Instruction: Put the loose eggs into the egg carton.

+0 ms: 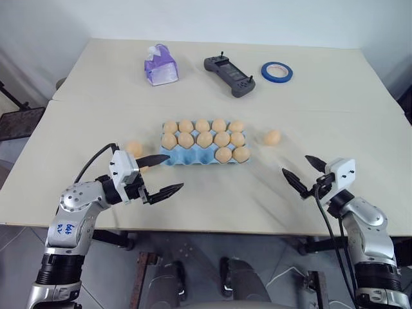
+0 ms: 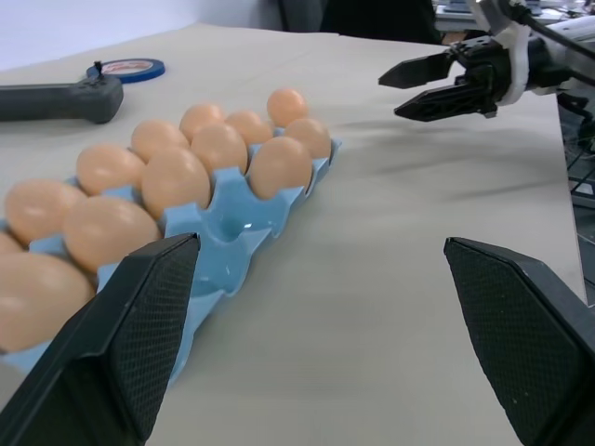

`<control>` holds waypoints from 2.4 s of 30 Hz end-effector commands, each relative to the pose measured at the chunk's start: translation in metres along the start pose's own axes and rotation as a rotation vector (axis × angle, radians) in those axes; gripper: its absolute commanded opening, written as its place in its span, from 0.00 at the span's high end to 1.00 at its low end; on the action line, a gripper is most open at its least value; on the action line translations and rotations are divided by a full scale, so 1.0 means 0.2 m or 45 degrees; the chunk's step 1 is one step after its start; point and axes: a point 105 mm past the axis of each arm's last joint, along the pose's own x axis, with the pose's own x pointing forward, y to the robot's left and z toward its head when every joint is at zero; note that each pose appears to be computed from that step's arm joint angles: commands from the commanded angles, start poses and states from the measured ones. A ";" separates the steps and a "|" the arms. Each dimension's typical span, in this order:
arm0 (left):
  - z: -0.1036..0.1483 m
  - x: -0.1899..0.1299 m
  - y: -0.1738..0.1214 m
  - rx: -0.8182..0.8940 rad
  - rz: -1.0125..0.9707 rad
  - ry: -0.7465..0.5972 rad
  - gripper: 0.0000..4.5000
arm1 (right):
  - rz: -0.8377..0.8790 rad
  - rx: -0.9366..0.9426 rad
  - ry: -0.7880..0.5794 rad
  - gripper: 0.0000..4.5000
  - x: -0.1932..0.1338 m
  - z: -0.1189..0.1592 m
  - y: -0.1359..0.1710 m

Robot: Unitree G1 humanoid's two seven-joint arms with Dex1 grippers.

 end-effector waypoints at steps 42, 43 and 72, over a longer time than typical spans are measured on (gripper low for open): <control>-0.01 -0.31 0.05 -0.002 0.361 0.053 0.00 | 0.807 0.075 -0.297 0.51 0.58 0.52 0.72; -0.02 -0.31 0.05 -0.004 0.364 0.056 0.00 | 0.802 0.060 -0.264 0.51 0.60 0.50 0.75; -0.10 -0.68 0.04 -0.031 0.863 0.170 0.00 | 0.896 -0.096 -0.326 0.00 0.22 0.38 0.47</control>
